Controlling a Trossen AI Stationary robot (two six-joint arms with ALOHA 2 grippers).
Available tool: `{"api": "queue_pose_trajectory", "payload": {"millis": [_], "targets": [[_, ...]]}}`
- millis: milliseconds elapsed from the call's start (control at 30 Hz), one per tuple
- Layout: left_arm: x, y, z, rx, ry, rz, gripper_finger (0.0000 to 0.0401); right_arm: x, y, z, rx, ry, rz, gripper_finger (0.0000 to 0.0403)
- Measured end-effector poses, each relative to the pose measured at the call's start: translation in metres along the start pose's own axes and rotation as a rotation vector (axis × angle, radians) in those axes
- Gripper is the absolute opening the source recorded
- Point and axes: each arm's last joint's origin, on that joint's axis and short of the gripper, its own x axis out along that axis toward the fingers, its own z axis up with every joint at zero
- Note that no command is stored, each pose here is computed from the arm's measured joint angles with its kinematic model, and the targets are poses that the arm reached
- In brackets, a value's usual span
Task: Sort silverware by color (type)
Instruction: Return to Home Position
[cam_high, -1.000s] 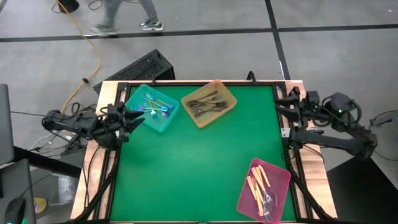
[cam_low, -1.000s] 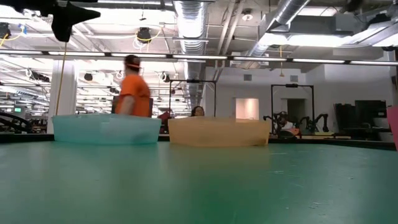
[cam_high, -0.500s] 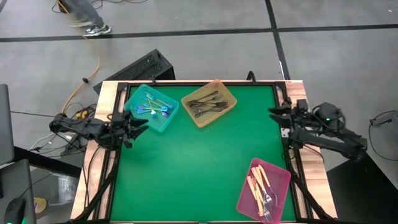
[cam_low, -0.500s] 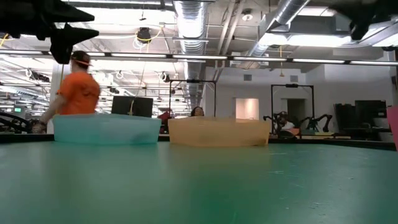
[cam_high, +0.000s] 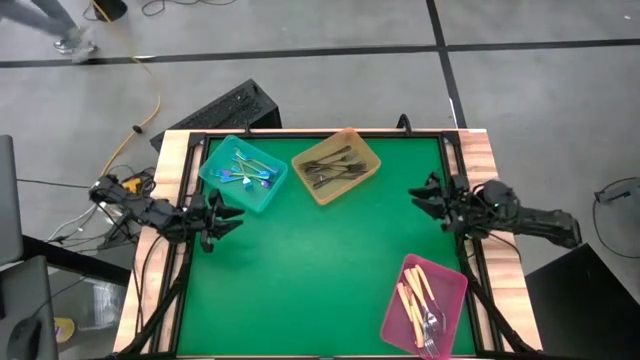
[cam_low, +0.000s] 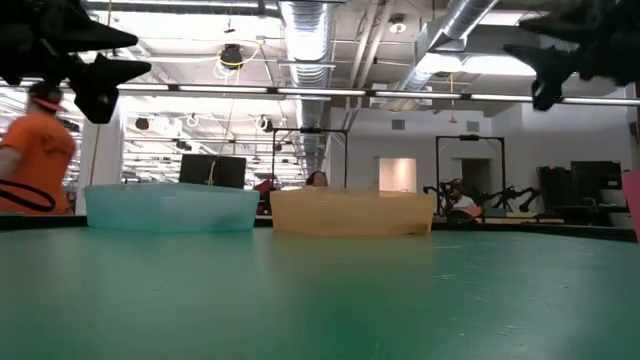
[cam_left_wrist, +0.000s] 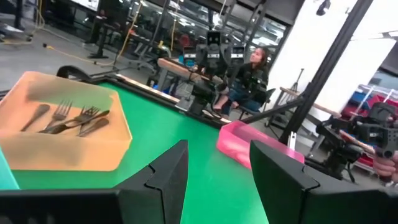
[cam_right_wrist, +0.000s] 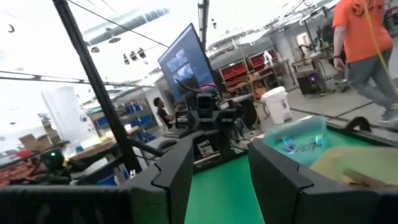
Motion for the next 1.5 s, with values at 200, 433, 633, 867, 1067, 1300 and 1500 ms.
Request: {"api": "queue_pose_trajectory", "payload": {"millis": [200, 433, 633, 867, 1067, 1300, 1500], "targets": [[-0.002, -0.003, -0.002, 0.025, 0.011, -0.023, 0.0156, 0.002, -0.007, -0.030, -0.014, -0.024, -0.023, 0.0176], [-0.003, -0.002, -0.002, 0.064, -0.010, 0.052, 0.0156, 0.002, -0.006, -0.038, -0.151, 0.000, -0.179, 0.0176], [-0.003, 0.000, -0.003, 0.077, -0.014, 0.101, 0.0156, 0.000, -0.009, -0.049, -0.188, 0.086, -0.333, 0.0176], [-0.003, -0.006, -0.005, 0.198, 0.058, -0.097, 0.0156, 0.000, 0.002, -0.058, -0.268, 0.231, 0.007, 0.0176], [-0.003, -0.006, -0.006, 0.292, 0.059, -0.104, 0.0156, 0.000, 0.004, -0.062, -0.336, 0.264, 0.048, 0.0176], [-0.003, 0.000, -0.012, 0.312, 0.113, -0.019, 0.0156, 0.000, 0.002, -0.061, -0.370, 0.261, 0.024, 0.0176], [-0.004, 0.000, -0.013, 0.310, 0.126, -0.022, 0.0156, 0.000, 0.000, -0.060, -0.374, 0.258, 0.000, 0.0176]]}}
